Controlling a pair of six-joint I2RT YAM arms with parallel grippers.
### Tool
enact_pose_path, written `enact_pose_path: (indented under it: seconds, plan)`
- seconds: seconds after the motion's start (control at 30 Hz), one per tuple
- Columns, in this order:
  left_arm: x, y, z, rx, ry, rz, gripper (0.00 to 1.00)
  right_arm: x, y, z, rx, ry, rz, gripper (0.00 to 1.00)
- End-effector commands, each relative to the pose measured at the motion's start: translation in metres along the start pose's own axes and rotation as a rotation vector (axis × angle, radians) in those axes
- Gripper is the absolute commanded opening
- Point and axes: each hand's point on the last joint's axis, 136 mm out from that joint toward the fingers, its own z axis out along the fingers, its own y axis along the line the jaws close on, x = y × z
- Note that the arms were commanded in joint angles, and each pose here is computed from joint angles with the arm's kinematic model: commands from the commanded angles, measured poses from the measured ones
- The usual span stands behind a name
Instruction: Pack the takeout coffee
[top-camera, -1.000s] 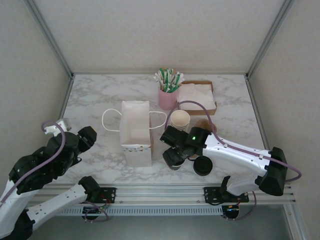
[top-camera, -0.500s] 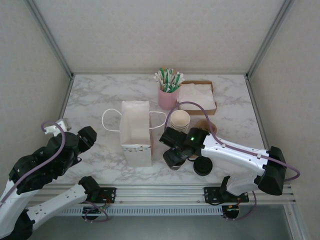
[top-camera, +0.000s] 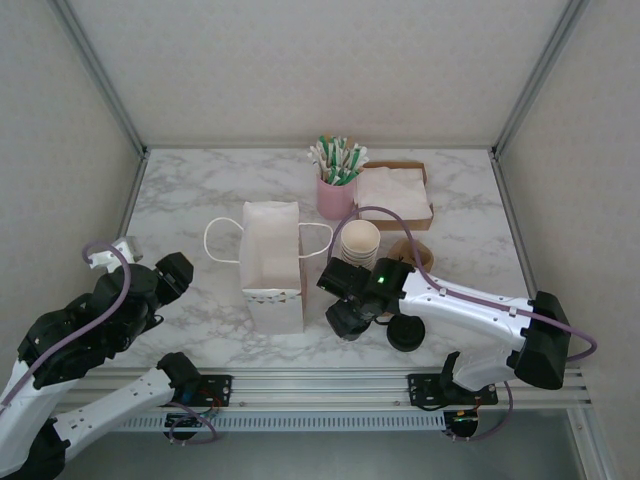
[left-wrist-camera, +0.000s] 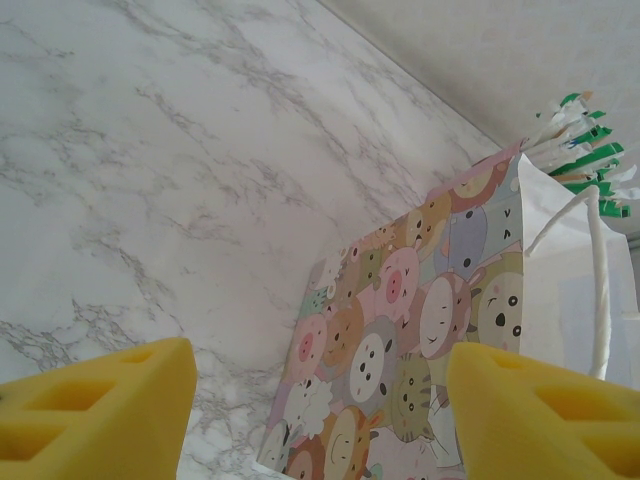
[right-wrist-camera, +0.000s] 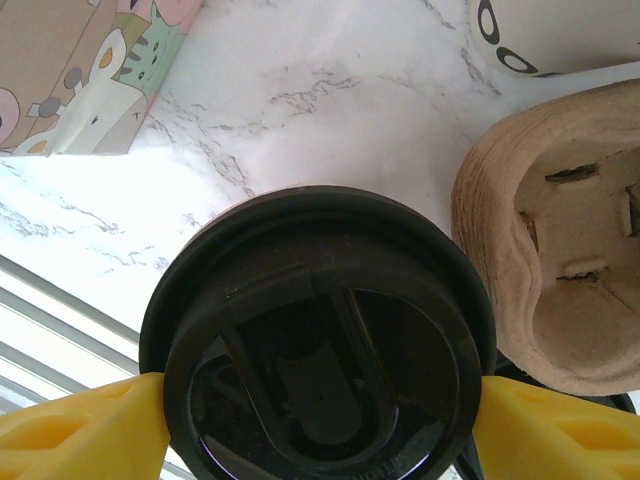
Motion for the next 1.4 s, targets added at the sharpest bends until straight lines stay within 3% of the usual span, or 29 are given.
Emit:
enact_pose_path:
  seconds: [0.0,0.57,1.37]
  plan:
    - [0.003,0.006,0.002,-0.026,-0.001,-0.006,0.67,0.012,-0.004,0.007,0.030,0.037,-0.004,0.78]
    - [0.003,0.004,0.003,-0.024,0.003,-0.009,0.67,-0.001,-0.004,0.001,0.032,-0.024,0.065,0.72]
    - [0.002,0.002,0.002,-0.021,0.004,-0.012,0.67,0.047,-0.027,0.041,0.223,0.270,0.020,0.67]
